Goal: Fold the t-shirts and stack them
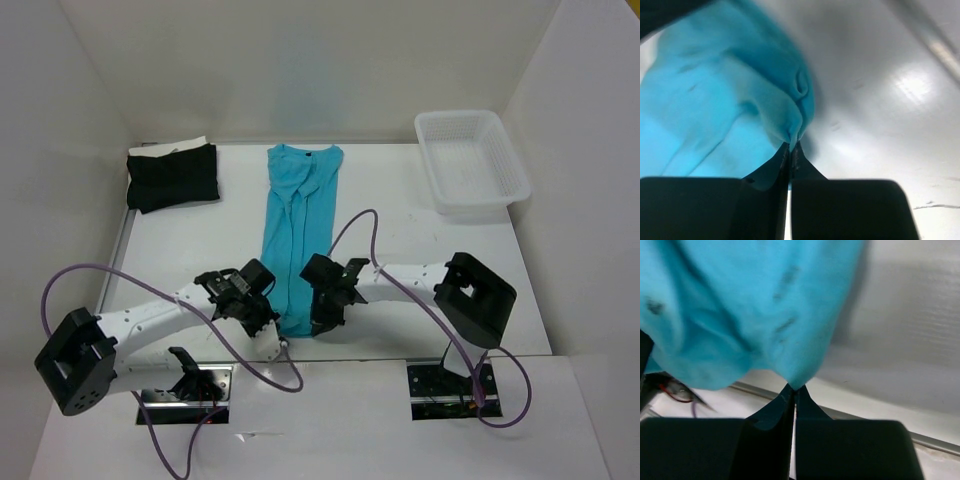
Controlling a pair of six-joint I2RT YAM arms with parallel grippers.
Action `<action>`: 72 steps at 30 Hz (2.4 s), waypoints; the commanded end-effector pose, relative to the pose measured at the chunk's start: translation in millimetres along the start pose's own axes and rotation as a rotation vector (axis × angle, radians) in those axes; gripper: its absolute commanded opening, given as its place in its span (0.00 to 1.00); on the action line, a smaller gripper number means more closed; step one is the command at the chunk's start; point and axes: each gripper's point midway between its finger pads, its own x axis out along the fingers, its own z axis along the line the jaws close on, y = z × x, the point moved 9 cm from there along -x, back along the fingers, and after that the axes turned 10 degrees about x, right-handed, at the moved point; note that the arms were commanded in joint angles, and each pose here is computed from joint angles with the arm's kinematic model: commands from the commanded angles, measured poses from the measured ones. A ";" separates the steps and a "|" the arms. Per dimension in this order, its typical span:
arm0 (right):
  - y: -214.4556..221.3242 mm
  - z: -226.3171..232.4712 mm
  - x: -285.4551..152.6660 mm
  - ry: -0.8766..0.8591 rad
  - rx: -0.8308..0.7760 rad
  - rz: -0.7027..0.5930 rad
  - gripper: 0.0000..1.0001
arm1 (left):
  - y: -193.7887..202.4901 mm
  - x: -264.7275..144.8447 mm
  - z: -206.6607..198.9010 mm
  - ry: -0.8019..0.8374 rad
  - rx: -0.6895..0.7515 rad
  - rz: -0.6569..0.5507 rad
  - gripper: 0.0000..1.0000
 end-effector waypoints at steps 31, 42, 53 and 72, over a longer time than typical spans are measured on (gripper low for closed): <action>-259.7 53.6 -65.9 -0.291 -0.079 -0.183 0.00 | 198.9 -58.6 128.3 -0.476 -0.771 0.030 0.00; -301.3 42.7 -37.8 -0.214 -0.002 -0.200 0.00 | 235.1 -33.5 125.7 -0.530 -0.742 0.032 0.00; -312.1 36.3 -35.7 -0.198 0.008 -0.222 0.27 | 241.9 -17.5 124.1 -0.555 -0.716 0.033 0.11; -251.4 66.5 -54.0 -0.156 -0.230 -0.324 0.00 | 279.9 -88.9 136.8 -0.777 -1.072 0.245 0.53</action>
